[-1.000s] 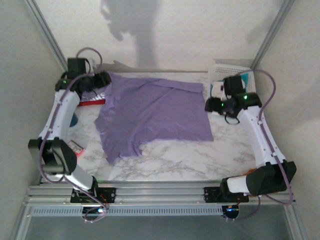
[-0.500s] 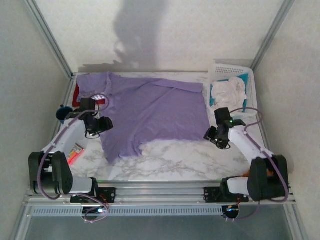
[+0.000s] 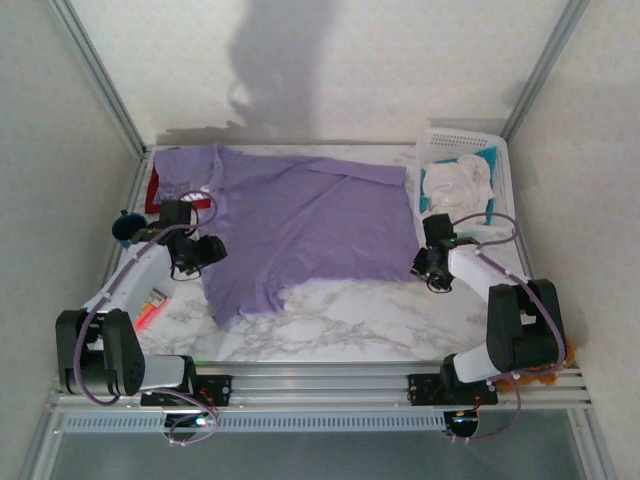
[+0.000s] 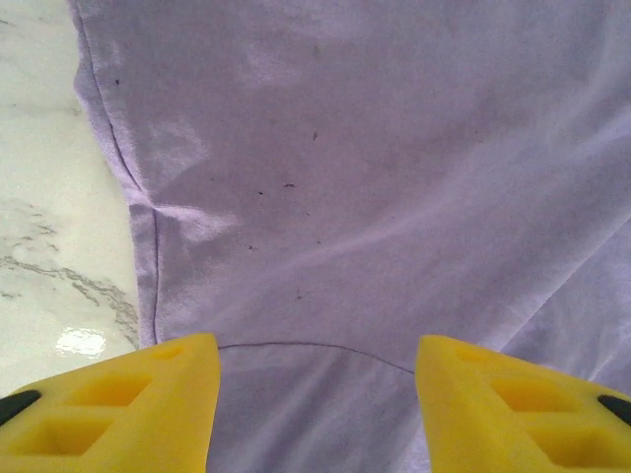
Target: Fold and stack the t-shirts
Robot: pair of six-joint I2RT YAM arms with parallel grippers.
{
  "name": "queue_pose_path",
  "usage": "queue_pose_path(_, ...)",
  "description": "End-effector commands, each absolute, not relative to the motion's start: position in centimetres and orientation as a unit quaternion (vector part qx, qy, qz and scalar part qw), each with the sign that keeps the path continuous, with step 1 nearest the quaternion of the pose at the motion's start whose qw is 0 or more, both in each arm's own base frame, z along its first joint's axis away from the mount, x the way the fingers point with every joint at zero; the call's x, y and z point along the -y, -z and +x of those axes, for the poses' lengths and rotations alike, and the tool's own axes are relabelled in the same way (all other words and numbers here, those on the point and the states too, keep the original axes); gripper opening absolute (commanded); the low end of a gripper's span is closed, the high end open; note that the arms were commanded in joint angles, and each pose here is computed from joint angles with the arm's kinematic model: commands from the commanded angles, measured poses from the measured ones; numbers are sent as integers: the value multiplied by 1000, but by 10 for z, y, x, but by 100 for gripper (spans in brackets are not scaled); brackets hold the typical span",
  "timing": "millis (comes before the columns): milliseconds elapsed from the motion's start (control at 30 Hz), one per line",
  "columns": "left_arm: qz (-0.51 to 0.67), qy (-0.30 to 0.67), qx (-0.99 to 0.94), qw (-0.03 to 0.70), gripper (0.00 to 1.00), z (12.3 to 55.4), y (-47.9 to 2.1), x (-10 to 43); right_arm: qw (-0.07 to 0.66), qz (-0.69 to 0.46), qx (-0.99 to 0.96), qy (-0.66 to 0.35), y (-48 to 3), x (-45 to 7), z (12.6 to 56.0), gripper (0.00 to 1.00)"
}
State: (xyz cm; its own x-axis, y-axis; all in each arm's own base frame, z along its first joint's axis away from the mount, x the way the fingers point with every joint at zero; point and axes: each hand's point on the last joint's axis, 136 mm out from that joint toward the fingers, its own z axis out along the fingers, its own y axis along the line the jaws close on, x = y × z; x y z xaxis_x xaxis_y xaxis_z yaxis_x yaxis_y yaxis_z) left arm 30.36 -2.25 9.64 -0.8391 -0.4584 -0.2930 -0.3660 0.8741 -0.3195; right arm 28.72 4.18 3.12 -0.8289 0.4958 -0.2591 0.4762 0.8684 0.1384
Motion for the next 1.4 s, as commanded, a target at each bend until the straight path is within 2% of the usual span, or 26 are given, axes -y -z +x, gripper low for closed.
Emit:
queue_pose_path(0, -223, 122, -950, 184, 54, 306, -101, 22, 144, 265, -953, -17, -21, -34, 285, 37)
queue_pose_path(233, -230, 107, -951, 176, 55, 295, -101, 18, 128, 265, -955, -20, -9, -37, 280, 23)
queue_pose_path(433, -236, 102, -950, 178, 55, 291, -105, 17, 124, 257, -958, -15, -7, -36, 276, 0)
queue_pose_path(567, -236, 92, -954, 163, 55, 281, -102, 20, 125, 248, -961, -11, -21, -34, 269, 0)
queue_pose_path(900, -273, 21, -955, 111, 49, 212, -69, 14, 110, 241, -964, -20, -34, -35, 241, 0)
queue_pose_path(1067, -303, 20, -945, 118, 43, 213, -60, 20, 103, 231, -967, -25, -32, -36, 232, 0)
queue_pose_path(1167, -325, 65, -937, 111, 46, 213, -60, 42, 94, 222, -970, -35, -33, -40, 228, 0)
queue_pose_path(1267, -338, 45, -931, 133, 46, 206, -65, 39, 87, 213, -973, -37, -34, -41, 224, 0)
queue_pose_path(1367, -341, 11, -933, 116, 46, 186, -57, 28, 86, 205, -974, -36, -35, -41, 224, 0)
